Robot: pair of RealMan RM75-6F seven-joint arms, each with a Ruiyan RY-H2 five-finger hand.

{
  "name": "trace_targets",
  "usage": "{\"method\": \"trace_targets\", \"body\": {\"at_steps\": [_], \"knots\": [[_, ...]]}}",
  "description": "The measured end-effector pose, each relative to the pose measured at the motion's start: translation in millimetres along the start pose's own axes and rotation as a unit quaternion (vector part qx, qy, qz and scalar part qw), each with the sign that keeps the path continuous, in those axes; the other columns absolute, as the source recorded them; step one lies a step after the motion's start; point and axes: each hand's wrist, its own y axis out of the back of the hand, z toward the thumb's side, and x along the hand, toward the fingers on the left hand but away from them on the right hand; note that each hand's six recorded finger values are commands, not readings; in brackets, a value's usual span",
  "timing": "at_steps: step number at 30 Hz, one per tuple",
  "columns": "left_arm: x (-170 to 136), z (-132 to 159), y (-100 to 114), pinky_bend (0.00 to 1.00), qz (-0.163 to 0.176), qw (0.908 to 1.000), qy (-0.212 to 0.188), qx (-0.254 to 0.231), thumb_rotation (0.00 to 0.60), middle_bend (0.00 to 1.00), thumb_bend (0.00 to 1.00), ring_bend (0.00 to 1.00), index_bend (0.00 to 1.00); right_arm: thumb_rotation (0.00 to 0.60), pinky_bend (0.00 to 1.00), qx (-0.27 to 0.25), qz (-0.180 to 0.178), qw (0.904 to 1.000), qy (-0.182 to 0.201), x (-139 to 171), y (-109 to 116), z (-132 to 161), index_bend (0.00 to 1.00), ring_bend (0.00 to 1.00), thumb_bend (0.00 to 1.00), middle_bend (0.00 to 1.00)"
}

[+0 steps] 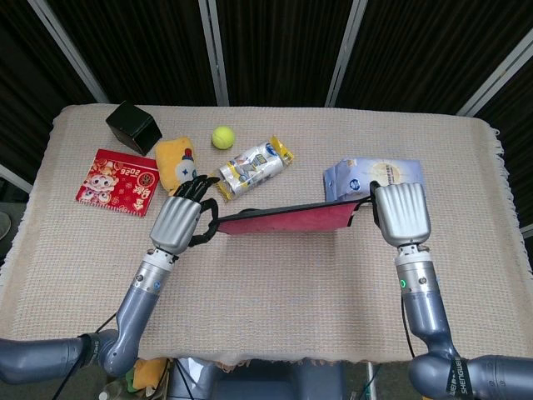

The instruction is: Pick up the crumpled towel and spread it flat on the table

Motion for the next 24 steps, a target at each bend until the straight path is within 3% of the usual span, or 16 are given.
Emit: {"method": "trace_targets", "body": {"at_steps": [24], "knots": [[-46,1,-16,0.19,-0.030,0.9993,-0.021,0.000,0.600,0.14,0.42,0.10,0.62,0.600,0.90,0.017,0.026,0.9991,0.028,55,-33,12,0.87,1.00,0.62,0.98]]}}
